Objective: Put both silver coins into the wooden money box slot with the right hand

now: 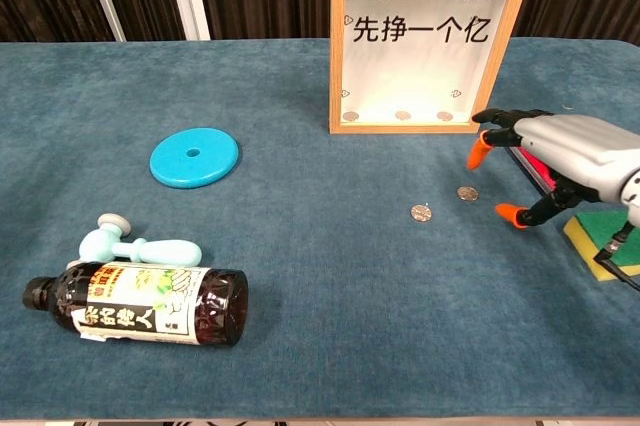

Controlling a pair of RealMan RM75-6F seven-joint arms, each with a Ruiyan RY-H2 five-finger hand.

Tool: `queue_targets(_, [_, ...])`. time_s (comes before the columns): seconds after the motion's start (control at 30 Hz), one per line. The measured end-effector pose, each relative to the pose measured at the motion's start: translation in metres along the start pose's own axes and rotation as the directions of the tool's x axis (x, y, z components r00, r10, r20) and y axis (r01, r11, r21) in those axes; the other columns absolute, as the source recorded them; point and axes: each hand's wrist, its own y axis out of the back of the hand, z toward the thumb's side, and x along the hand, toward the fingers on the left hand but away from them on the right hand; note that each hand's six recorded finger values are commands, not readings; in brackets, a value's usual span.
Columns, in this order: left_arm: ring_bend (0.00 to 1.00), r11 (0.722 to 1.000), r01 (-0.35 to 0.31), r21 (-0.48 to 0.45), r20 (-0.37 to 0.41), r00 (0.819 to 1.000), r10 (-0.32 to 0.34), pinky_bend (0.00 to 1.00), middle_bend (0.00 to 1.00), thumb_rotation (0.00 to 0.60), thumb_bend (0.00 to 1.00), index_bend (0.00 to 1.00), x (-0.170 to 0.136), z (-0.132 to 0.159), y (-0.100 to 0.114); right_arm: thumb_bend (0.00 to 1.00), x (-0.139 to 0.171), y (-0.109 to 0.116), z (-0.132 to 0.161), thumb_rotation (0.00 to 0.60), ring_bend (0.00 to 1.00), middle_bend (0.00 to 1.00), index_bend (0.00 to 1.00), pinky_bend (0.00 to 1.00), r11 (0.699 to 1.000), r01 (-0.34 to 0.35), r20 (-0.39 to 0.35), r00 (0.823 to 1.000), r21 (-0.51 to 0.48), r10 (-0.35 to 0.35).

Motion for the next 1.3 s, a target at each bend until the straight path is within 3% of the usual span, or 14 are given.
queue_targets(0.57, [0.00, 1.000, 0.019, 0.004, -0.024, 1.000, -0.019, 0.00, 0.00, 0.600, 0.30, 0.03, -0.001, -0.002, -0.003, 0.40, -0.018, -0.013, -0.006, 0.600, 0.00, 0.01, 0.42, 0.00, 1.000, -0.016, 0.041, 0.999, 0.007, 0.015])
queue_targets(1.3, [0.00, 1.000, 0.022, 0.011, -0.028, 0.999, -0.022, 0.00, 0.00, 0.600, 0.30, 0.03, -0.001, -0.003, -0.003, 0.40, -0.026, -0.017, -0.006, 0.600, 0.00, 0.01, 0.42, 0.00, 1.000, -0.028, 0.052, 0.998, 0.014, 0.027])
